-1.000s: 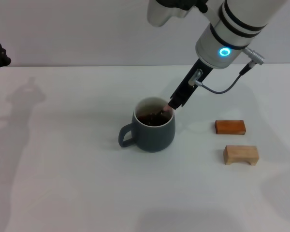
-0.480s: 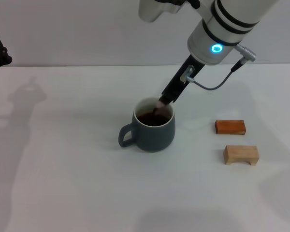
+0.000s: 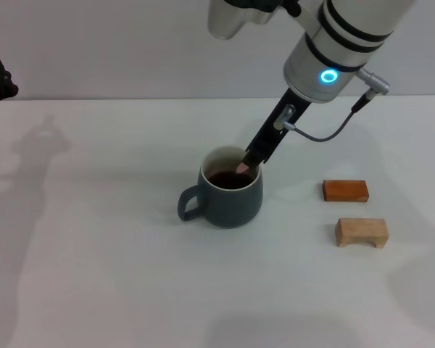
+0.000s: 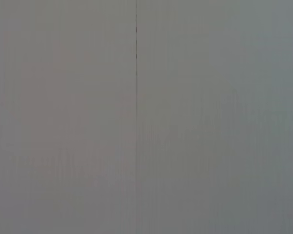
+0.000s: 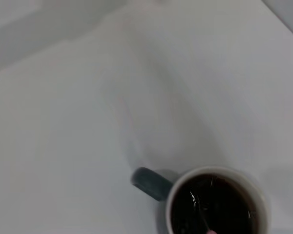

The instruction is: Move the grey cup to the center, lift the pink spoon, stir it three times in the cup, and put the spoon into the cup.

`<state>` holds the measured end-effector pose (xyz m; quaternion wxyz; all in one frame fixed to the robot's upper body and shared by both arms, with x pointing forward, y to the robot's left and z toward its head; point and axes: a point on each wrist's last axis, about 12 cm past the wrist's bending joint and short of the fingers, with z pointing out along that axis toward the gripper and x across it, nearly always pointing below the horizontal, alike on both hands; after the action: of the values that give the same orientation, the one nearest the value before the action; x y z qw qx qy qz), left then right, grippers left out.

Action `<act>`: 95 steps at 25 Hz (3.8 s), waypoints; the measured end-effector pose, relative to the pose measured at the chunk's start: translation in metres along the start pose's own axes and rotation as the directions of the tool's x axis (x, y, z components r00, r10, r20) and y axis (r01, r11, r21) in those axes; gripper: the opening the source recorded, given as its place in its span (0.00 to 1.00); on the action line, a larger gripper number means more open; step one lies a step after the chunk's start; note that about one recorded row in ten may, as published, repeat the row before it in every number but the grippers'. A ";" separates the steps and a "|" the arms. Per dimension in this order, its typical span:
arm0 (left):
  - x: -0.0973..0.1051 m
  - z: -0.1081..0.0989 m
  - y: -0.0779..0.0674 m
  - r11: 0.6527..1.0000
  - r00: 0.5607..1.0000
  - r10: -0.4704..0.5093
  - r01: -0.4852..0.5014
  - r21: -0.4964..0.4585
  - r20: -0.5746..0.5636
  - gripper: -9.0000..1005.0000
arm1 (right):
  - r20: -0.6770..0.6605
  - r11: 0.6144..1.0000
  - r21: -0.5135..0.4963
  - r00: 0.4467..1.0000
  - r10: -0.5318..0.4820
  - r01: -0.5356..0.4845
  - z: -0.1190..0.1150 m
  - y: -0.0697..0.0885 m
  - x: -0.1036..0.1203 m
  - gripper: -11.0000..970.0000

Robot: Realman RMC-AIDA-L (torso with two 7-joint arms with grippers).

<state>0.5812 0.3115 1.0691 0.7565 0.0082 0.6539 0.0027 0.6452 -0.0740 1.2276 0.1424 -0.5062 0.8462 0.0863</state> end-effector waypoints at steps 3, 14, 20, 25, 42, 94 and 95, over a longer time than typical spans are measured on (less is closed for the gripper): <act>0.000 -0.001 0.000 1.000 1.000 0.000 0.000 -0.001 0.004 0.01 | 0.028 1.000 -0.004 1.000 -0.003 0.003 -0.001 0.001 -0.004 0.13; -0.001 0.001 -0.001 1.000 1.000 -0.002 0.001 0.002 0.009 0.01 | 0.001 0.999 0.048 1.000 -0.005 0.005 -0.001 -0.005 -0.003 0.13; -0.001 0.001 -0.001 1.000 1.000 -0.002 0.002 0.003 0.010 0.01 | 0.017 1.000 0.003 1.000 -0.015 0.015 -0.004 0.002 -0.007 0.13; -0.001 0.001 0.000 1.000 1.000 -0.002 0.002 0.001 0.010 0.01 | 0.062 0.998 0.058 0.998 -0.015 0.011 -0.006 -0.006 -0.012 0.13; -0.002 0.002 0.000 1.000 1.000 0.000 0.000 0.000 0.011 0.01 | 0.055 0.999 0.054 0.998 -0.010 0.007 -0.005 -0.004 -0.013 0.13; -0.004 0.003 0.001 1.000 1.000 -0.001 0.001 -0.004 0.022 0.01 | 0.146 0.980 0.192 0.986 -0.084 0.055 0.001 -0.012 -0.018 0.20; -0.004 0.003 0.001 1.000 1.000 -0.001 0.001 -0.005 0.022 0.01 | 0.175 0.976 0.213 0.981 -0.085 0.047 0.001 -0.016 -0.016 0.20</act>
<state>0.5837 0.3124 1.0734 0.7637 0.0061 0.6455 0.0037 0.6663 -0.0675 1.2320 0.2746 -0.5064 0.8165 0.0390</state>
